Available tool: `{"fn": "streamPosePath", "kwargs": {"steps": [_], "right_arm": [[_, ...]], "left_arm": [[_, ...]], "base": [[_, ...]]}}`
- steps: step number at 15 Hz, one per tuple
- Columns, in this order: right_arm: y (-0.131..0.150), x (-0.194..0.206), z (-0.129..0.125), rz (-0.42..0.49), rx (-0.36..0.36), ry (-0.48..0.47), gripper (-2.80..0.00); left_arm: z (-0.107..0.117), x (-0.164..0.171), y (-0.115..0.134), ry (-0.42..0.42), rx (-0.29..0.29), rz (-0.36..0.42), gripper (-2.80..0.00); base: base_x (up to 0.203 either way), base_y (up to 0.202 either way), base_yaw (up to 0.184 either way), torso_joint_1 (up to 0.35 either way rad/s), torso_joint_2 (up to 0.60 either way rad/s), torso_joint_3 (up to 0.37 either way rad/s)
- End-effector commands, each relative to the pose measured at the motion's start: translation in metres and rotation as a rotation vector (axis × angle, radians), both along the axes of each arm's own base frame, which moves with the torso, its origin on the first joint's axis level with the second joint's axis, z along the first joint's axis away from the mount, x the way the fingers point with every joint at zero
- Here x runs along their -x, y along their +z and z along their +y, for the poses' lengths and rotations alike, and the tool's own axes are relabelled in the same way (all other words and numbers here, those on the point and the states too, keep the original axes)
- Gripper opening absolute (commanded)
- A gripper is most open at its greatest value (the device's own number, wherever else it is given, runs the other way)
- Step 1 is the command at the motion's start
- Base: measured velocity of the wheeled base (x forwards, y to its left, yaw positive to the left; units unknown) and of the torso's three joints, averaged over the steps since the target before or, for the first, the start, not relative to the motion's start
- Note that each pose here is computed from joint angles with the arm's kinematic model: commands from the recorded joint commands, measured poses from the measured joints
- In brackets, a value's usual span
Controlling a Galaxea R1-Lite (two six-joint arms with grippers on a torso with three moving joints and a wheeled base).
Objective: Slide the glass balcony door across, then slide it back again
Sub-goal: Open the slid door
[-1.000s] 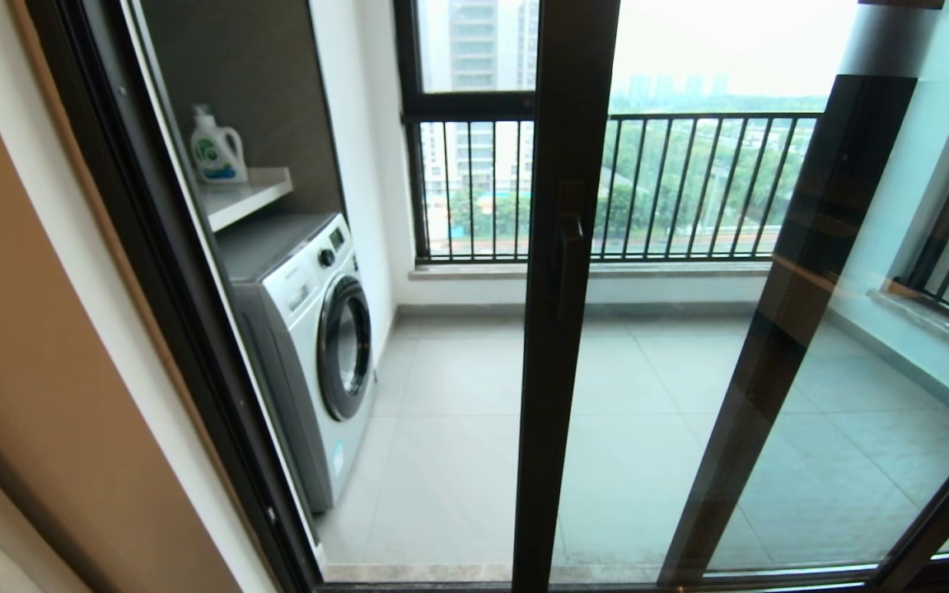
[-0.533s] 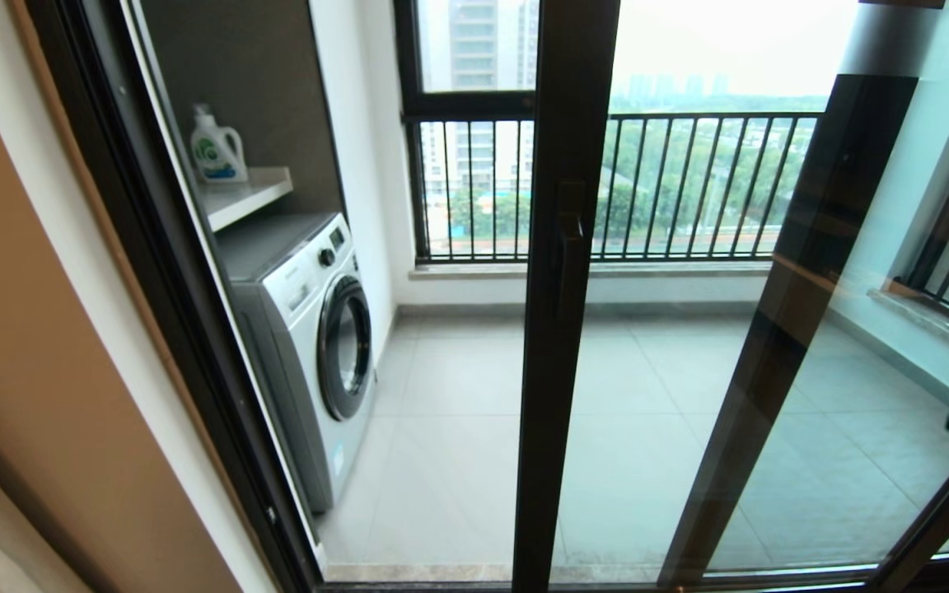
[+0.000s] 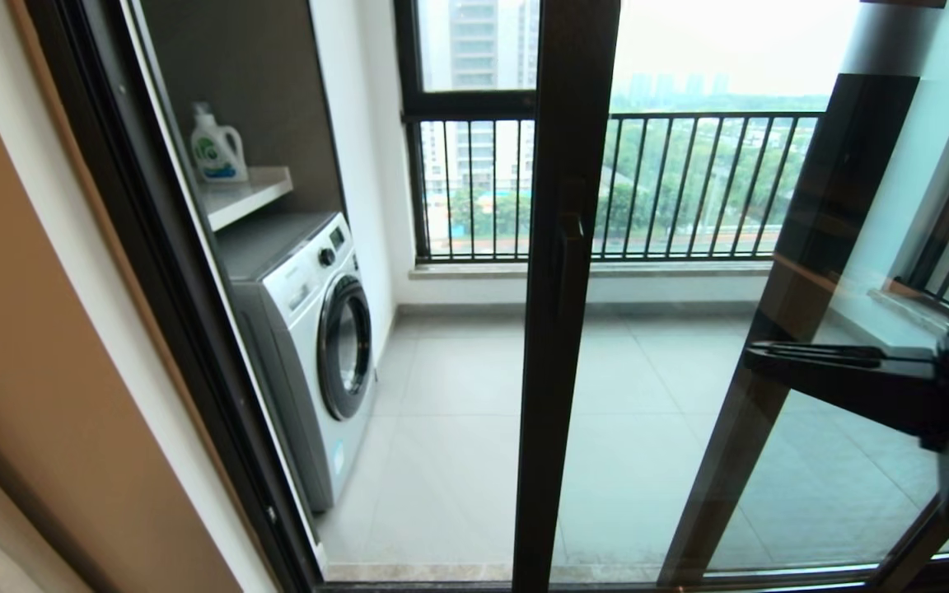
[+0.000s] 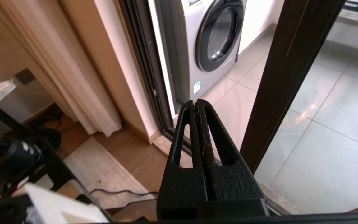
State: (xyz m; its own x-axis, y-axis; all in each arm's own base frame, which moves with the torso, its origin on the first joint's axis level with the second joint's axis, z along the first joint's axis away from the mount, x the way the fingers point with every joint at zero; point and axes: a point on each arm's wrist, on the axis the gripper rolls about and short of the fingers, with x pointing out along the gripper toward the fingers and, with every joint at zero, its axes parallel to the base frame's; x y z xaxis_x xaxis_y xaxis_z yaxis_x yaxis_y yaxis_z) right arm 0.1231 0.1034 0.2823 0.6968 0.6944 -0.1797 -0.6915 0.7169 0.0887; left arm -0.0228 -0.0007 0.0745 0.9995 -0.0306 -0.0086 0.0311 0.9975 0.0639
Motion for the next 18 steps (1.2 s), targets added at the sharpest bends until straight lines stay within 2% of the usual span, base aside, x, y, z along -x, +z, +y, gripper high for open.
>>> {"fn": "streamPosePath", "kwargs": {"steps": [1, 6, 9, 13, 18], "right_arm": [[-0.003, -0.024, 0.033, 0.04, 0.047, 0.007, -2.8], [-0.009, -0.087, 0.088, 0.085, 0.092, -0.029, -2.8], [-0.025, -0.129, 0.125, 0.089, 0.144, -0.133, -2.8], [-0.026, -0.175, 0.164, 0.041, 0.109, -0.209, -2.8], [-0.046, -0.233, 0.2, -0.006, 0.076, -0.341, -2.8]], "left_arm": [[0.0, 0.0, 0.0, 0.0, 0.0, 0.002, -2.8], [0.0, 0.0, 0.0, 0.0, 0.0, 0.002, -2.8], [0.0, 0.0, 0.0, 0.0, 0.0, 0.002, -2.8], [0.0, 0.0, 0.0, 0.0, 0.0, 0.002, -2.8], [0.0, 0.0, 0.0, 0.0, 0.0, 0.002, -2.8]], "base": [[0.0, 0.0, 0.0, 0.0, 0.0, 0.0], [0.0, 0.0, 0.0, 0.0, 0.0, 0.0], [0.0, 0.0, 0.0, 0.0, 0.0, 0.0], [0.0, 0.0, 0.0, 0.0, 0.0, 0.0], [0.0, 0.0, 0.0, 0.0, 0.0, 0.0]]}}
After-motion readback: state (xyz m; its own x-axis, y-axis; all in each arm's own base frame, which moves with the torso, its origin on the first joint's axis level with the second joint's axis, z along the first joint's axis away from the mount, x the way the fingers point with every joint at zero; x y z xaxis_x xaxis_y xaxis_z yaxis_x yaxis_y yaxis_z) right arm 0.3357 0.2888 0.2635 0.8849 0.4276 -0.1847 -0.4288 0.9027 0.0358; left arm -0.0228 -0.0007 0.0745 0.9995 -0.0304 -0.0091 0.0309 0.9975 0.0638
